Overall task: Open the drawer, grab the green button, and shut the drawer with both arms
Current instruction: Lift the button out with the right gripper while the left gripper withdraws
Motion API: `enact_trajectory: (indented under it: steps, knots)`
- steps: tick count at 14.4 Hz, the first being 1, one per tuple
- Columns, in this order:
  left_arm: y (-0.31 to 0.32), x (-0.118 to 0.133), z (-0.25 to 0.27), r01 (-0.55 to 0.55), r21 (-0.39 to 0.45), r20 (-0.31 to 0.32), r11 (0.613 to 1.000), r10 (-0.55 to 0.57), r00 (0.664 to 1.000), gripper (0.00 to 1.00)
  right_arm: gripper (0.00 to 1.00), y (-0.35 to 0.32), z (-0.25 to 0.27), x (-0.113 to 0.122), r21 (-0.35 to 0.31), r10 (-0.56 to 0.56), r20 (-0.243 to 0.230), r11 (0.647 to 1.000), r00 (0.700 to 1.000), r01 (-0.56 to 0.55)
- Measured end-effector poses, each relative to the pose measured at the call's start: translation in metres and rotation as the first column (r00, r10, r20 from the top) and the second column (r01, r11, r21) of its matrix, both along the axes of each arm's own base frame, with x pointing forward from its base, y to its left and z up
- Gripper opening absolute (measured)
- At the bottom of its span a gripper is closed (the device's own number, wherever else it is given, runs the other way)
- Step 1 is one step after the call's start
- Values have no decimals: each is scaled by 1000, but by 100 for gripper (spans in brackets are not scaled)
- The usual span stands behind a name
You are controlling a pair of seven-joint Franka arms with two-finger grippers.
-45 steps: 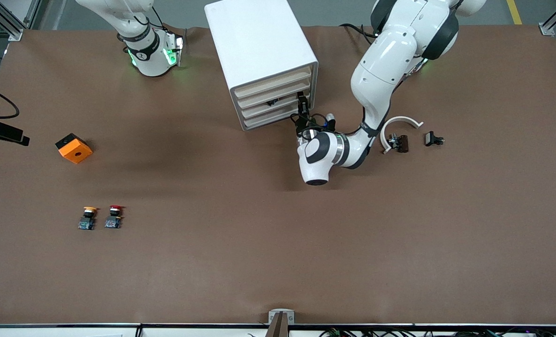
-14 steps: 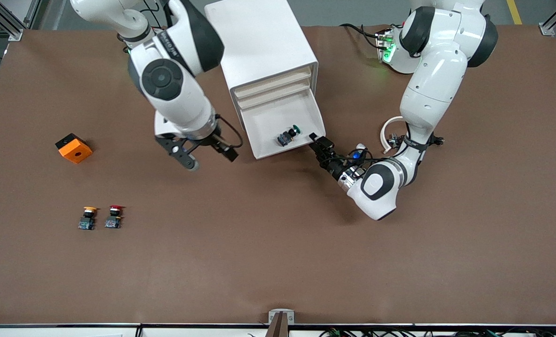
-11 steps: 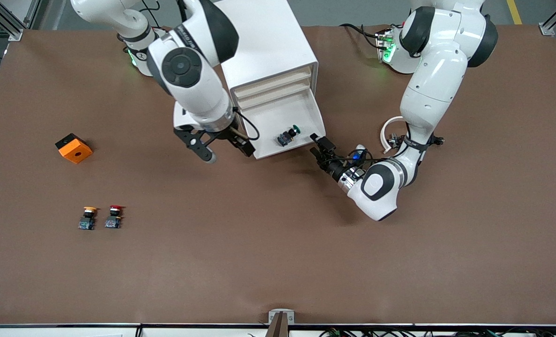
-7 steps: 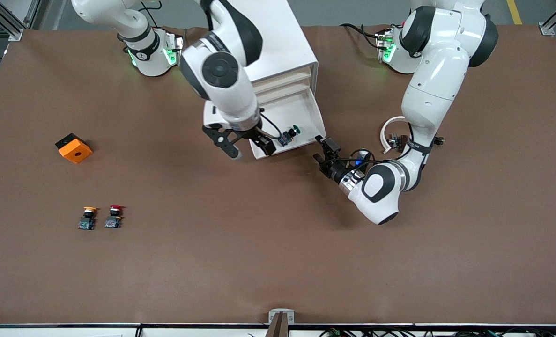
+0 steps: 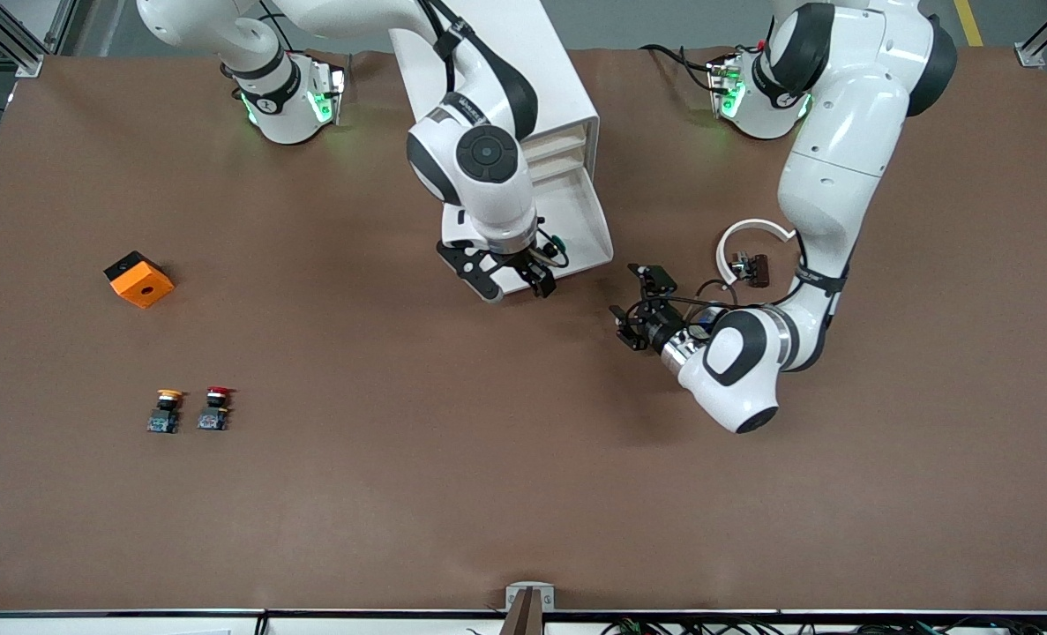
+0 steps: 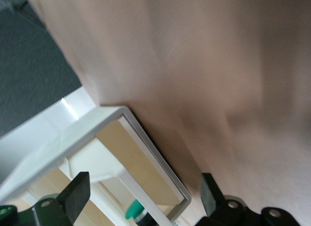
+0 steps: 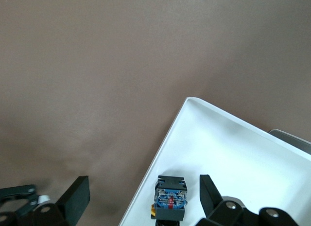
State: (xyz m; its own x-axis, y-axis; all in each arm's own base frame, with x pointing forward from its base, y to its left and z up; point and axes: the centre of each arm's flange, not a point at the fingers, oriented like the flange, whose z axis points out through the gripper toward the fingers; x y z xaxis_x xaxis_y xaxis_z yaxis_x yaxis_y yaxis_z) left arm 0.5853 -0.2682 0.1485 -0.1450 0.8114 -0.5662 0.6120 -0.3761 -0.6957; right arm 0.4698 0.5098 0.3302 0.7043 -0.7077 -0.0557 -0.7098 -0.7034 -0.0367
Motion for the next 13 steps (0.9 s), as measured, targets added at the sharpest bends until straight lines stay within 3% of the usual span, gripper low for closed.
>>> enact_trajectory:
  steps: [3, 7, 9, 13]
  knots:
    - [15, 13, 7, 141, -83, 149, 987, -127, 981, 100, 100, 8, -10, -9, -22, 27, -1, 999, 1000, -27]
    - [12, 35, 7, 266, -66, 395, 962, -220, 892, 100, 100, 21, -35, -26, -51, 61, -24, 997, 998, -62]
    - [4, 46, 8, 309, -20, 497, 951, -258, 828, 100, 100, 23, -45, -30, -62, 68, -34, 996, 997, -70]
    - [-10, 68, 19, 397, 76, 672, 915, -341, 657, 100, 100, 24, -56, -32, -75, 72, -44, 994, 996, -75]
